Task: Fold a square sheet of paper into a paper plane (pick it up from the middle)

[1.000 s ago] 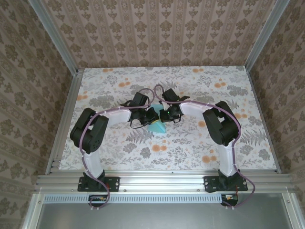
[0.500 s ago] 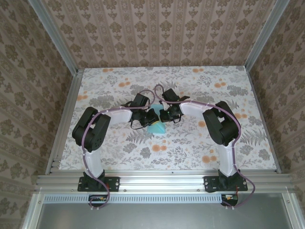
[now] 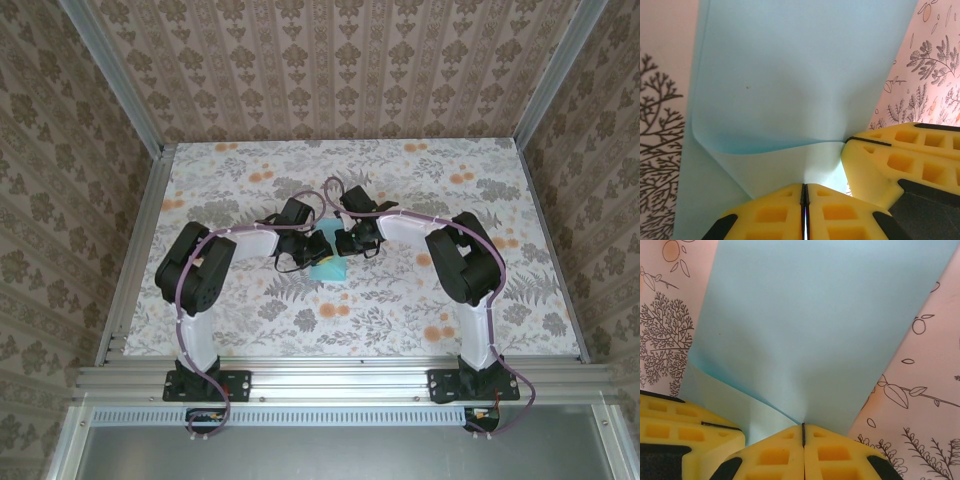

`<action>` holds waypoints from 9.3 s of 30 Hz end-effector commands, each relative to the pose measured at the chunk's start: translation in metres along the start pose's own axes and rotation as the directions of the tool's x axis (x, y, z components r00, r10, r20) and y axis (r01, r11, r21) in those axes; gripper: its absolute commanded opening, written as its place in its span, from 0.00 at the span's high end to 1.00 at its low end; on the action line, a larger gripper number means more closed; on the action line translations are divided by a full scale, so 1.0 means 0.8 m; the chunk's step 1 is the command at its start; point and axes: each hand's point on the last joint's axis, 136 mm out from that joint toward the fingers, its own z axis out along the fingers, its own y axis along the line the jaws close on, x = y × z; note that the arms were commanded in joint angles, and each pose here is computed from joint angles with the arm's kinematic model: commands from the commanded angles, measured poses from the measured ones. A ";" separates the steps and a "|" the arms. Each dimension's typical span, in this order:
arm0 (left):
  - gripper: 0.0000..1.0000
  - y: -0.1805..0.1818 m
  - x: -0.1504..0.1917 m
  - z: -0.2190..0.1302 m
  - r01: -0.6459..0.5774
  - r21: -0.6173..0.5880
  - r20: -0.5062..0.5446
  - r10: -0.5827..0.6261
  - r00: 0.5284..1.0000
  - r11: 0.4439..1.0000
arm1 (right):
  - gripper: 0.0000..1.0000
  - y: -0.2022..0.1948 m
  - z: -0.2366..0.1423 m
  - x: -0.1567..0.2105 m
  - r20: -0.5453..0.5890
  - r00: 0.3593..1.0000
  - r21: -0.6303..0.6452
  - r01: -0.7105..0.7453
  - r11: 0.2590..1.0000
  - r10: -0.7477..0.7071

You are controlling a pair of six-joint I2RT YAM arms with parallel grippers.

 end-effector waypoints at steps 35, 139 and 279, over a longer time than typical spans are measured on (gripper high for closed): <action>0.93 0.051 0.018 0.014 0.055 -0.168 -0.070 -0.068 0.995 0.984 | 0.91 0.029 -0.043 0.018 -0.030 0.990 -0.109 -0.137 0.985 0.134; 0.90 0.085 -0.076 -0.020 -0.023 -0.126 0.079 0.033 0.996 0.992 | 0.90 -0.014 0.005 0.187 -0.411 0.883 -0.031 -0.260 0.965 0.225; 0.97 0.132 -0.046 0.013 0.029 -0.214 0.015 -0.027 1.000 0.976 | 0.95 0.026 0.004 0.127 -0.336 0.909 -0.244 -0.338 0.909 0.247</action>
